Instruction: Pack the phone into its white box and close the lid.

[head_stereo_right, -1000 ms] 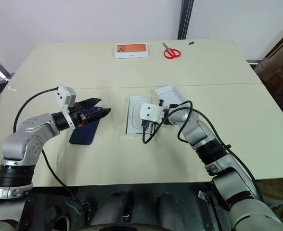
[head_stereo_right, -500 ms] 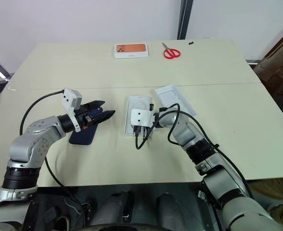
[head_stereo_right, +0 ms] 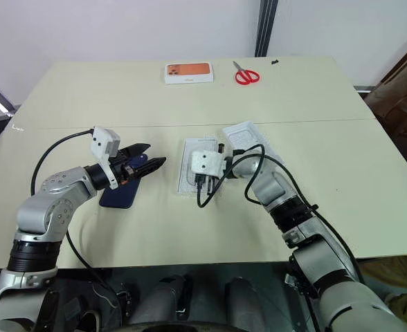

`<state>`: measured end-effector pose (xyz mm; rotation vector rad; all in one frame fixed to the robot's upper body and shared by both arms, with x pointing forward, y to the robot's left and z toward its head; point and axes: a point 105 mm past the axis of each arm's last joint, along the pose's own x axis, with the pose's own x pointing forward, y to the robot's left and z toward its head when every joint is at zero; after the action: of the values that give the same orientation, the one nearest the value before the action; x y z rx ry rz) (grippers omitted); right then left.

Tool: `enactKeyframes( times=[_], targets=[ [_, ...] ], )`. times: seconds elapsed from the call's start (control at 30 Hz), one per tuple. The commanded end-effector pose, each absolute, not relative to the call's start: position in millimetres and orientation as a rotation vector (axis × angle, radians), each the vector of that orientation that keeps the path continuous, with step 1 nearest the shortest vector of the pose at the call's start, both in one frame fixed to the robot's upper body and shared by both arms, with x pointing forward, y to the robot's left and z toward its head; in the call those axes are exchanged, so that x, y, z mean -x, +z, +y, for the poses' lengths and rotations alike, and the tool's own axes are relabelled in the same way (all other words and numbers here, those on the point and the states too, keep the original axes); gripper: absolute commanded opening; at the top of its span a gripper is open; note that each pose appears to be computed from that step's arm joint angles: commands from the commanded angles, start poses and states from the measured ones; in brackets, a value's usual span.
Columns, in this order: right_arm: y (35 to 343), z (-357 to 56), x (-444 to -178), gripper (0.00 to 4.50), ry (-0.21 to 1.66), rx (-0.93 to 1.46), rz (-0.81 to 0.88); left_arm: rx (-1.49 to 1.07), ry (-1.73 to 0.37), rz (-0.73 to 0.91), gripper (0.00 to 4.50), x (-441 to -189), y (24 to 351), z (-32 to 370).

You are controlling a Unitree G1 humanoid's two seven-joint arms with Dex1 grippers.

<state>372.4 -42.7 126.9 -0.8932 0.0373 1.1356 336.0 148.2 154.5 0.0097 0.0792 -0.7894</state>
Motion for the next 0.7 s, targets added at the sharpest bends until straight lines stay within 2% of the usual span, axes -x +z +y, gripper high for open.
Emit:
enactKeyframes(
  times=[0.03, 0.23, 0.47, 0.7],
  targets=[
    [147.3, -51.4, -384.5, 0.02, 1.067, 0.915, -0.018, -0.035, -0.794, 0.03, 3.89, -336.4, 165.7, 147.3],
    [126.1, -61.7, -389.5, 0.02, 1.052, 1.051, 0.031, -0.038, -0.799, 0.029, 3.89, -336.1, 165.4, 146.2],
    [103.9, -58.5, -380.4, 0.02, 1.102, 1.142, 0.044, -0.048, -0.784, 0.038, 3.89, -337.4, 162.7, 149.2],
    [133.8, -49.7, -381.9, 0.02, 1.084, 1.049, -0.046, -0.048, -0.78, 0.038, 3.89, -337.8, 162.1, 149.2]
  ],
)
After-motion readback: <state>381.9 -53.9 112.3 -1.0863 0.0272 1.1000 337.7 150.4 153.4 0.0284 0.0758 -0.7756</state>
